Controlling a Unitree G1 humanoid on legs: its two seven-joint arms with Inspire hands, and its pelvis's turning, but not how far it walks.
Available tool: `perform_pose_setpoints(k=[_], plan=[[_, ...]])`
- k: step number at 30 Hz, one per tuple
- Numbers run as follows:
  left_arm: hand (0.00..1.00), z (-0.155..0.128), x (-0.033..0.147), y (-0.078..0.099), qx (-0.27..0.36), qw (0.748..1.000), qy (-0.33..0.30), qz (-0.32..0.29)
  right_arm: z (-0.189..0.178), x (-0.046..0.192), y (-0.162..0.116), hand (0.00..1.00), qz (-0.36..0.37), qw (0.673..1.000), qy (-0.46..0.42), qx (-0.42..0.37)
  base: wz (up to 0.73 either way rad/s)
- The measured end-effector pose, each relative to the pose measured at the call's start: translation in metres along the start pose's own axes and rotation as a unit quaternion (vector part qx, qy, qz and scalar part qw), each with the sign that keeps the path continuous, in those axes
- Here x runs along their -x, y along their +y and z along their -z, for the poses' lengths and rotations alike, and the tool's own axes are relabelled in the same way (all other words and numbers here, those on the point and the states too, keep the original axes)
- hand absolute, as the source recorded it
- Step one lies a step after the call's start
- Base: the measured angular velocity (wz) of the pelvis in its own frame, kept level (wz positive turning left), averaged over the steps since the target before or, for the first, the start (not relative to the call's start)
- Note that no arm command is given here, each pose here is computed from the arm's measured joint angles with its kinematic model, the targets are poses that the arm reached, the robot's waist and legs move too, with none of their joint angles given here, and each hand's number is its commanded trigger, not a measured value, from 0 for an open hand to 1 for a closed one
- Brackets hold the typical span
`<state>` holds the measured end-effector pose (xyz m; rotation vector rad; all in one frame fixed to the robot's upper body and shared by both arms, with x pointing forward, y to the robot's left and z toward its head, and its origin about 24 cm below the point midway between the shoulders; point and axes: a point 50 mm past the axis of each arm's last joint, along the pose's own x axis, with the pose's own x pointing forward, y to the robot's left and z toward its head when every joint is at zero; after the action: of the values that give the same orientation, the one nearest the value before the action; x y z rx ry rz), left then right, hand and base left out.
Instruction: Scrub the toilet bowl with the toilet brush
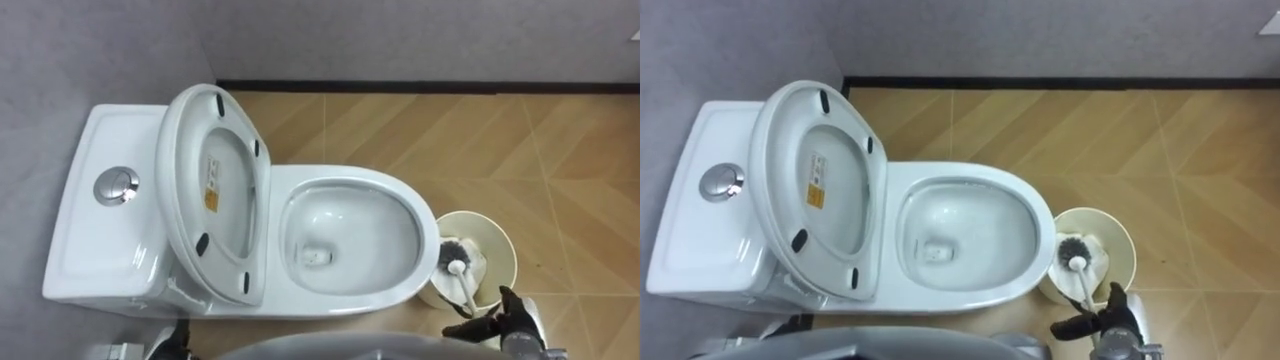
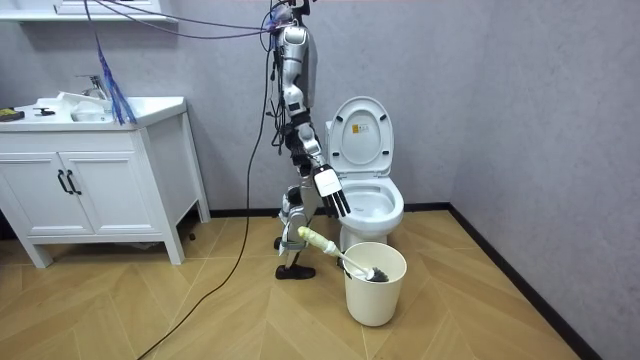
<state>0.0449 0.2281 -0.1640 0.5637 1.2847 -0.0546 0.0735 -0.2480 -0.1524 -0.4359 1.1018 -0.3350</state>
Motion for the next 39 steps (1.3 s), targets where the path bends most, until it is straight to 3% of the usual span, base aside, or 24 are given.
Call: perform_pose_setpoints(k=[19,31,39], plan=[[0.0,-0.047,-0.006,0.017,0.028,0.995,-0.09,-0.024,-0.036,-0.014,-0.009,0.0,0.041,0.998,-0.028,-0.03,0.07],[0.0,-0.118,-0.006,0.028,0.052,0.984,-0.17,-0.016,-0.059,-0.024,-0.027,0.0,0.077,0.996,-0.014,-0.047,0.1],[0.0,-0.161,0.008,0.033,0.08,0.963,-0.256,-0.026,-0.083,-0.03,-0.044,0.0,0.101,0.992,-0.02,-0.067,0.05]])
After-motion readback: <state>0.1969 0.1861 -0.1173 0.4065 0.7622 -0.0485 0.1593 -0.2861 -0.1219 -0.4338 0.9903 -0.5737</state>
